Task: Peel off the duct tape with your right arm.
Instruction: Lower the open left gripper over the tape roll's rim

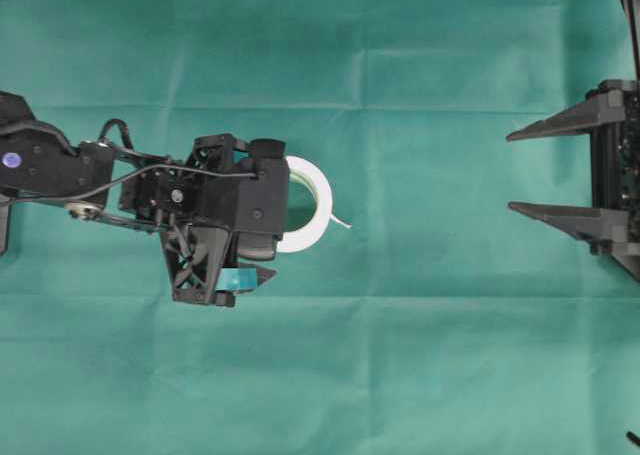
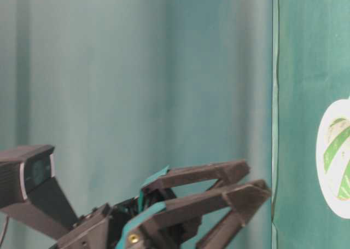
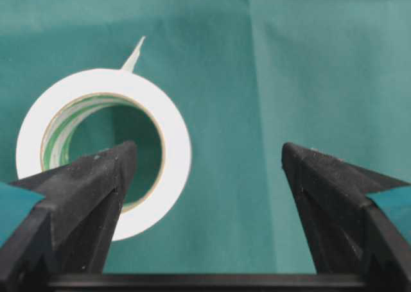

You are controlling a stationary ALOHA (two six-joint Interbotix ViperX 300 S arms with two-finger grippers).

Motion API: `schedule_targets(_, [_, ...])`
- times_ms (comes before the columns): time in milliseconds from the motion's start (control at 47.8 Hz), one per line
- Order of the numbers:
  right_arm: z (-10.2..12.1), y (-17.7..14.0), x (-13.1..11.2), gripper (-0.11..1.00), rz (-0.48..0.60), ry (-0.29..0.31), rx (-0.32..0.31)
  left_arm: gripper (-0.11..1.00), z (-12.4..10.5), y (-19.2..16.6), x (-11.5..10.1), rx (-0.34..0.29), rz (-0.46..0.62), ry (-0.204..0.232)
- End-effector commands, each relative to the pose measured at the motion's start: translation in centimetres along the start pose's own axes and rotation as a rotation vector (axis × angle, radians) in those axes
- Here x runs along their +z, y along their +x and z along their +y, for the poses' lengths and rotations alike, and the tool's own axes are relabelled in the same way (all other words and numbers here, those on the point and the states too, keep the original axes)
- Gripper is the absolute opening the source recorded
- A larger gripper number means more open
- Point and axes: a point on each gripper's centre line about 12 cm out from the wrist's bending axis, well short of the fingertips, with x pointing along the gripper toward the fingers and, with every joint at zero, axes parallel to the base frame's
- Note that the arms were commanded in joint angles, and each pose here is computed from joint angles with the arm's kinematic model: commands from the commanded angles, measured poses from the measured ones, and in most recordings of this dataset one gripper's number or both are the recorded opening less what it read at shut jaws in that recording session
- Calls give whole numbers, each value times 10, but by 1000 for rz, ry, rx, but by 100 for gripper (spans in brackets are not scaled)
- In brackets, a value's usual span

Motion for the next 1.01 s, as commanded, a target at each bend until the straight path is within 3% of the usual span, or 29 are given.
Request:
schedule_targets(0, [0, 2, 3, 78, -9, 1, -1, 95, -1, -2, 9, -1, -23, 0])
schedule_targets(482, [0, 2, 0, 78, -2, -3, 0, 95, 4, 44, -17, 7, 98, 5])
schedule_targets(984, [0, 0, -4, 78, 8, -6, 1, 95, 6, 82, -38, 10, 140, 5])
